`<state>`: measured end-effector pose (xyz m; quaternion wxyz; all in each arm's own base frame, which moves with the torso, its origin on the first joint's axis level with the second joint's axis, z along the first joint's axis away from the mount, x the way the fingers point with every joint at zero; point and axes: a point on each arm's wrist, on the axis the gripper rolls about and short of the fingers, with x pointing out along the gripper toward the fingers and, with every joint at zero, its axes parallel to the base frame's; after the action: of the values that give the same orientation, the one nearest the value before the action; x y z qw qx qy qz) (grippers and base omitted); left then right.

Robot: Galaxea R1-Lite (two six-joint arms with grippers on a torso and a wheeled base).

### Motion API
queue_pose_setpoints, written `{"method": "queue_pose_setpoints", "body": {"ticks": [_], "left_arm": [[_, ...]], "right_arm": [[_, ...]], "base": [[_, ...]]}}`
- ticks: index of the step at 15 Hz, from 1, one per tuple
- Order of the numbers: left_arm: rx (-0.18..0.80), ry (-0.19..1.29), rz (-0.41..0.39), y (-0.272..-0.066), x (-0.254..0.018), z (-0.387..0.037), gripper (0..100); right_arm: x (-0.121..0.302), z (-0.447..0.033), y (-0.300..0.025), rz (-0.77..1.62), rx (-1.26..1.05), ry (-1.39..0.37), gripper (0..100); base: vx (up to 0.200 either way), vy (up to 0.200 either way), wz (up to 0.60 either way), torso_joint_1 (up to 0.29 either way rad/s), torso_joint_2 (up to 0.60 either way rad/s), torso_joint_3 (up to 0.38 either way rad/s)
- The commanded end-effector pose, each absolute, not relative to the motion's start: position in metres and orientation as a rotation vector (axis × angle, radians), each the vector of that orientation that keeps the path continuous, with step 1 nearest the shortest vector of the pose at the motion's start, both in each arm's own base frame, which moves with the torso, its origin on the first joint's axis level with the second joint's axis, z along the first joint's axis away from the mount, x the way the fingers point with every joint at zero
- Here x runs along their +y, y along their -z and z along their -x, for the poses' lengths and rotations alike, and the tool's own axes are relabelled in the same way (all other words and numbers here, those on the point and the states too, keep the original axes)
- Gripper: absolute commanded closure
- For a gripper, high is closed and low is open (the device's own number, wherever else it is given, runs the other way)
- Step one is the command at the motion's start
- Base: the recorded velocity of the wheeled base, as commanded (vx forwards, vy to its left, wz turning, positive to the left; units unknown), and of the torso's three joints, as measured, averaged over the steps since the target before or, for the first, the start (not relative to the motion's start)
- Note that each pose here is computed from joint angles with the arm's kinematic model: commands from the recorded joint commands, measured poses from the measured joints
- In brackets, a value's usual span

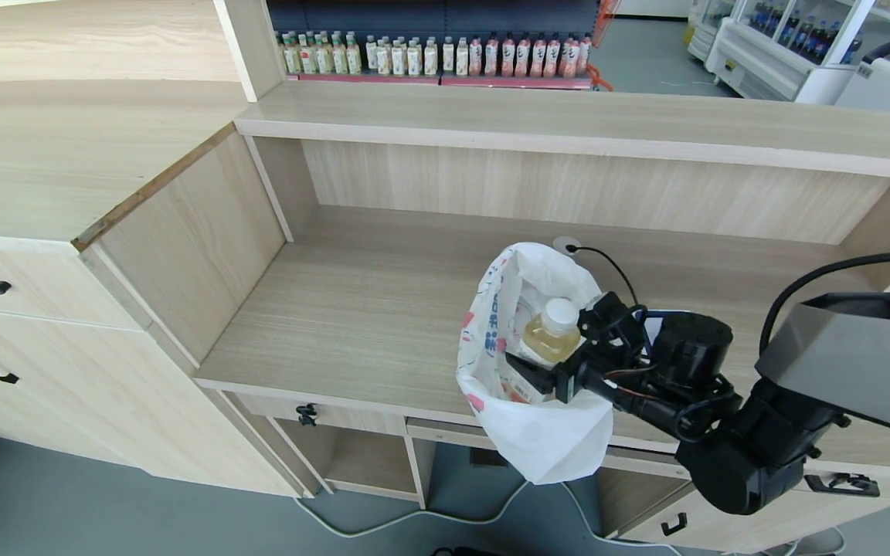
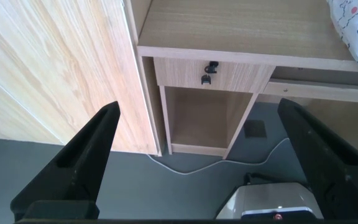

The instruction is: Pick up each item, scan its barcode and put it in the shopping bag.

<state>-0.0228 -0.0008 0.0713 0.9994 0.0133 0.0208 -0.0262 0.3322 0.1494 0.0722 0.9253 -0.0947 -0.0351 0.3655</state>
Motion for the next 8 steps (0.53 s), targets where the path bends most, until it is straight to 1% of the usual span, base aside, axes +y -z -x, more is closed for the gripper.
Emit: {"method": "queue_pose_setpoints", "body": {"ticks": [1,3,4,6,7,8], "left_arm": [[0.042,0.053,-0.027,-0.071,-0.001,0.023,0],[0.042,0.053,-0.027,-0.071,-0.001,0.023,0],[0.042,0.053,-0.027,-0.071,-0.001,0.023,0],[0.042,0.053,-0.027,-0.071,-0.001,0.023,0],[0.042,0.053,-0.027,-0.071,-0.001,0.023,0],[0.042,0.053,-0.027,-0.071,-0.001,0.023,0]], "right_arm": [[0.133,-0.31,-0.117,0.162,-0.149,-0.768,0],[0.118,-0.282,-0.147,0.16,-0.179,-0.804,0],[0.111,-0.27,-0.158,0.154,-0.2,-0.795,0],[0.096,-0.25,-0.18,0.071,-0.221,-0.766,0],[0.081,-0.236,-0.191,0.04,-0.21,-0.714,0],[0.065,-0.225,-0.194,0.04,-0.177,-0.659,0]], "base": [[0.0,0.0,0.0,0.0,0.0,0.0],[0.0,0.0,0.0,0.0,0.0,0.0],[0.0,0.0,0.0,0.0,0.0,0.0],[0.0,0.0,0.0,0.0,0.0,0.0],[0.0,0.0,0.0,0.0,0.0,0.0],[0.0,0.0,0.0,0.0,0.0,0.0]]}}
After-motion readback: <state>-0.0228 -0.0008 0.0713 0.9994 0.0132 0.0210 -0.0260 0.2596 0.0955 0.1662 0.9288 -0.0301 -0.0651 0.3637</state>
